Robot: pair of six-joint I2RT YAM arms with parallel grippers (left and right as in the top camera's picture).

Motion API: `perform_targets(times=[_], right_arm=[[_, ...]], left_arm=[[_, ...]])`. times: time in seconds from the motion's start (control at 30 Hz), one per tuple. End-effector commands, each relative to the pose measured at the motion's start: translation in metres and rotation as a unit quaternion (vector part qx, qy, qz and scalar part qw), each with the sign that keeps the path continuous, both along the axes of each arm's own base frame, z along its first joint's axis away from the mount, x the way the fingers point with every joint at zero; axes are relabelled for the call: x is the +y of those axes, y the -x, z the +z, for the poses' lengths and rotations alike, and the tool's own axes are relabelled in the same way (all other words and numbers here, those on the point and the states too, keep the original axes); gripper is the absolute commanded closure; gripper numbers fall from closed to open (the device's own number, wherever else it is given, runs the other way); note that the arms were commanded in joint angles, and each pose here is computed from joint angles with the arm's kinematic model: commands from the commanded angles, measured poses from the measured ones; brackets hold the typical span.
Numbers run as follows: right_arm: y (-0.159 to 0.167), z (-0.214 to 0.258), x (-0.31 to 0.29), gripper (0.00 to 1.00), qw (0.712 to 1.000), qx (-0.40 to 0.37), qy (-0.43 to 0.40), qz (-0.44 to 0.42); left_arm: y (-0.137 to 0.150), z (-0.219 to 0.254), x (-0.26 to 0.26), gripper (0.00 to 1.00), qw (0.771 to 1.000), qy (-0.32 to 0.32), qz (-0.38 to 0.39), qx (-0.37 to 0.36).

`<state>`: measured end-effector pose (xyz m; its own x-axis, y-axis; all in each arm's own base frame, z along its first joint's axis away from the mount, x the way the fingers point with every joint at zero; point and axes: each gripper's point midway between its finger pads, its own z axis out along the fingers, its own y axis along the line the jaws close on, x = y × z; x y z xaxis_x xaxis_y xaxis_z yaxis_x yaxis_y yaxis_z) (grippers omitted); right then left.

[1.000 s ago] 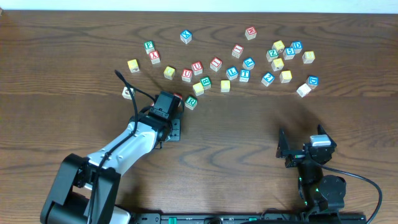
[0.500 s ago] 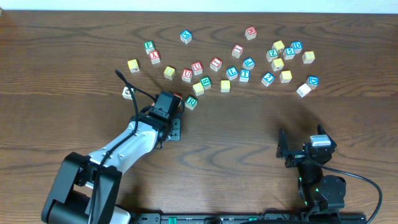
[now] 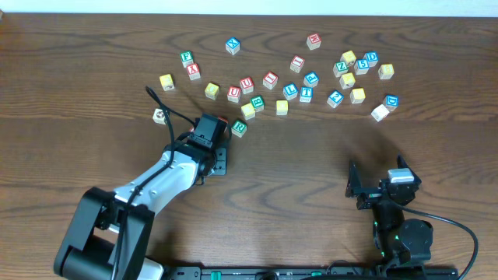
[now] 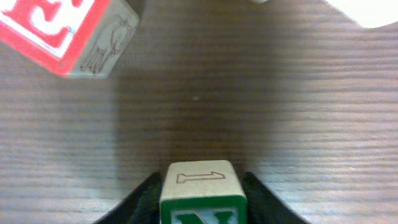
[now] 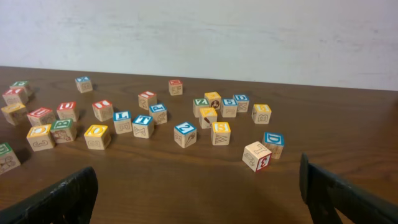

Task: Spell out NEURIPS
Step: 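Lower the N block onto the table and open the left gripper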

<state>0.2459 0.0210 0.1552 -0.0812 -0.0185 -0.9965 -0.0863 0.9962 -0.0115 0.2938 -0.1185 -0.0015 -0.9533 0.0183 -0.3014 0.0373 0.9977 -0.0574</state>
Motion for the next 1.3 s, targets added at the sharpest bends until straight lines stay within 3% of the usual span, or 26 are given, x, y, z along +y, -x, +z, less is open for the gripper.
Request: perform_targets(times=[0.0,0.37,0.73,0.9,1.27], right_arm=[[0.000,-0.001,-0.001,0.01,1.000,0.001,-0.004,-0.002],[0.000,-0.001,-0.001,0.01,1.000,0.001,-0.004,-0.002],[0.000,-0.001,-0.001,0.01,1.000,0.001,-0.004,-0.002],[0.000,-0.001,-0.001,0.01,1.000,0.001,-0.004,-0.002],[0.000,-0.001,-0.001,0.01,1.000,0.001,-0.004,-0.002]], left_arm=[[0.005,-0.010,0.003,0.55,1.000,-0.011,-0.002,0.016],[-0.007,0.007,-0.004,0.51,1.000,-0.002,-0.002,0.000],[-0.032,0.111,-0.014,0.45,0.995,0.017,-0.047,-0.091],[-0.030,0.163,-0.014,0.36,0.987,0.031,-0.062,-0.148],[-0.020,0.188,-0.009,0.28,0.982,0.041,-0.062,-0.176]])
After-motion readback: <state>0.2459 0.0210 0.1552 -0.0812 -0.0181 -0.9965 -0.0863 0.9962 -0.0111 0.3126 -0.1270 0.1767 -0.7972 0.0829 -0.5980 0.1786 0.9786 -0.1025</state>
